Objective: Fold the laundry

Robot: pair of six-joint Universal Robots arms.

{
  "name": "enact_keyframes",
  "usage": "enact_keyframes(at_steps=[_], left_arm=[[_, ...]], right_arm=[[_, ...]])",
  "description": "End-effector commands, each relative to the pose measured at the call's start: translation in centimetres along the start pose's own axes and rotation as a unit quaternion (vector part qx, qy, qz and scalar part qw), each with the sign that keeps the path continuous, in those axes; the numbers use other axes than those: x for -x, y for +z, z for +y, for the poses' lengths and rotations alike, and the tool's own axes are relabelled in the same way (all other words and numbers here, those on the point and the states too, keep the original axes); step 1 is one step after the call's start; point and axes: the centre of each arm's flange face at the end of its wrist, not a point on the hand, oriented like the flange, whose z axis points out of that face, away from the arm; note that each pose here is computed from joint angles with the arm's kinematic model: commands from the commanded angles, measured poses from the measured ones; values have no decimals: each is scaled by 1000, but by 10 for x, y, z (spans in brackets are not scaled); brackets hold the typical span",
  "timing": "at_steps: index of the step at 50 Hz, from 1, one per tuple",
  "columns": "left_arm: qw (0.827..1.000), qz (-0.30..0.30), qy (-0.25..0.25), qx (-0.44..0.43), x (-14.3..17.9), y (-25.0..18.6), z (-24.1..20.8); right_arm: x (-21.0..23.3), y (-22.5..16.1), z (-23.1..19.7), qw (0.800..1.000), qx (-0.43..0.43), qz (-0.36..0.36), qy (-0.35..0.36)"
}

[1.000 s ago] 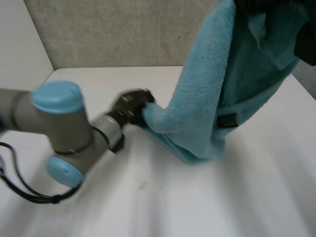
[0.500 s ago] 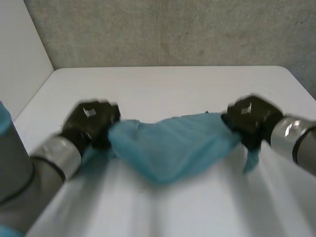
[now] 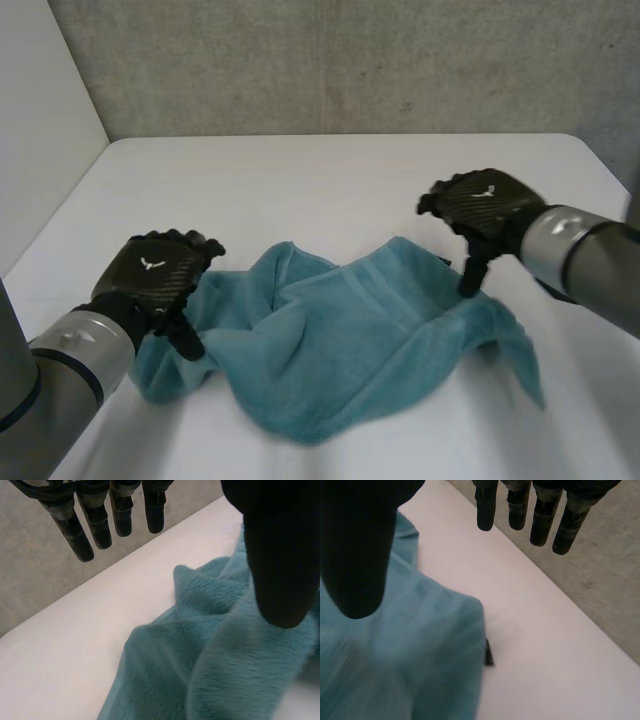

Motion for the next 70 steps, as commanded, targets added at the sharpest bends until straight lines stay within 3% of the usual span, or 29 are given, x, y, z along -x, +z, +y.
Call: enact_keyframes(at_steps=[1,9,18,25,41,70], left_arm=[[998,-20,-13,54,10,-1,24],[993,-49,-37,100,27,-5,42],[988,-3,-95,121,14,-9,55],[987,-1,-115,115,14,0,58],[986,4,-116,121,11,6,64],[986,-10,-119,114,19,8,62]], right_arm=[[25,37,3,999,6,-37,16],[25,72,6,999,-2,-44,32],[28,107,23,998,10,-47,32],[29,117,25,998,4,-51,27],[39,143,44,996,2,-88,31],[33,166,63,999,18,-41,-29]])
